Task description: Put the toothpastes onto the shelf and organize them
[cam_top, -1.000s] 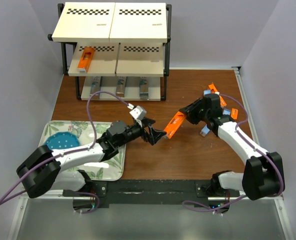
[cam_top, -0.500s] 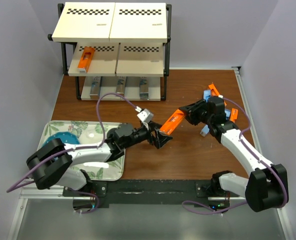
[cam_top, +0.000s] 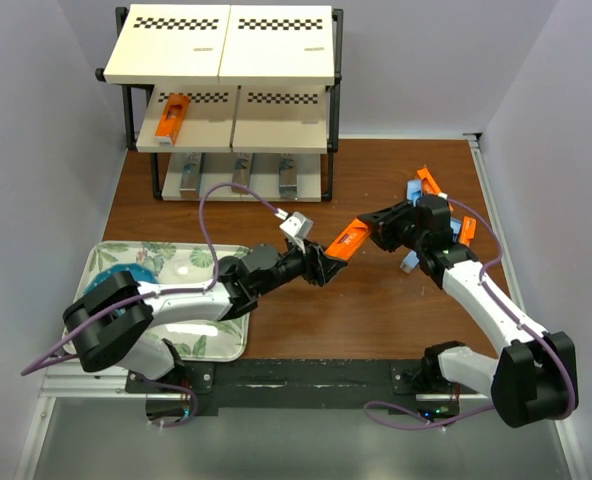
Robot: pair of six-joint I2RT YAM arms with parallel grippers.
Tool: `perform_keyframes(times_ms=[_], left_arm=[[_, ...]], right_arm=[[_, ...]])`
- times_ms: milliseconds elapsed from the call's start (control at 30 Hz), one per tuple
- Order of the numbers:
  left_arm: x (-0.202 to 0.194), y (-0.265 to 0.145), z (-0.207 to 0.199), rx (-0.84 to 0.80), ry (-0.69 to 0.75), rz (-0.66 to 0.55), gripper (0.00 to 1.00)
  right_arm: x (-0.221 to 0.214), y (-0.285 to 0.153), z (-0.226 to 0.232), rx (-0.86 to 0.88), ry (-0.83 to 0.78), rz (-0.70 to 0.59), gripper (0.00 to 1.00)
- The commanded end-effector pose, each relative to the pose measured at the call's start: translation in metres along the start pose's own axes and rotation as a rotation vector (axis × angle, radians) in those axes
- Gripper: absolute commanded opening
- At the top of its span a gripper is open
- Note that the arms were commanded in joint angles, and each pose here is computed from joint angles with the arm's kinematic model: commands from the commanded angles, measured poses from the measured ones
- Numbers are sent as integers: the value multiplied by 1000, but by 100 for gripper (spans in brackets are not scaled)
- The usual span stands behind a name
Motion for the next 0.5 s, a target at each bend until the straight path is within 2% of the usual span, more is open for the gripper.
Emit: perform_keyframes(times_ms=[0, 167, 233, 267, 300, 367, 400, 467], left_arm=[[17, 9, -4, 31, -14, -56, 50], [20, 8, -2, 66, -27, -54, 38], [21, 7, -2, 77, -27, -53, 33], [22, 6, -1, 92, -27, -53, 32], [22, 6, 0, 96, -21, -54, 31], [24, 3, 1, 114, -9, -55, 31], [24, 2, 2, 122, 11, -54, 29], [27, -1, 6, 166, 42, -49, 27]], right_arm=[[-2, -9, 10, 66, 24, -1, 23], [-1, -10, 11, 70, 14, -9, 27], [-1, -10, 10, 73, 2, -10, 34], [-2, -10, 10, 73, 0, -8, 40], [-1, -11, 11, 79, -8, -8, 51], [-2, -11, 13, 93, -23, -4, 62], [-2, -12, 15, 100, -44, 1, 73], [-2, -14, 18, 106, -76, -1, 81]])
Point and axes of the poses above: each gripper's point midway between its finger pads, its own y axis out along the fingers, its own z axis along the line the jaws close on, x = y × z, the point moved 10 cm from there along -y, back along the fingers, and after that the axes turned 14 degrees about y, right-handed, at the moved point
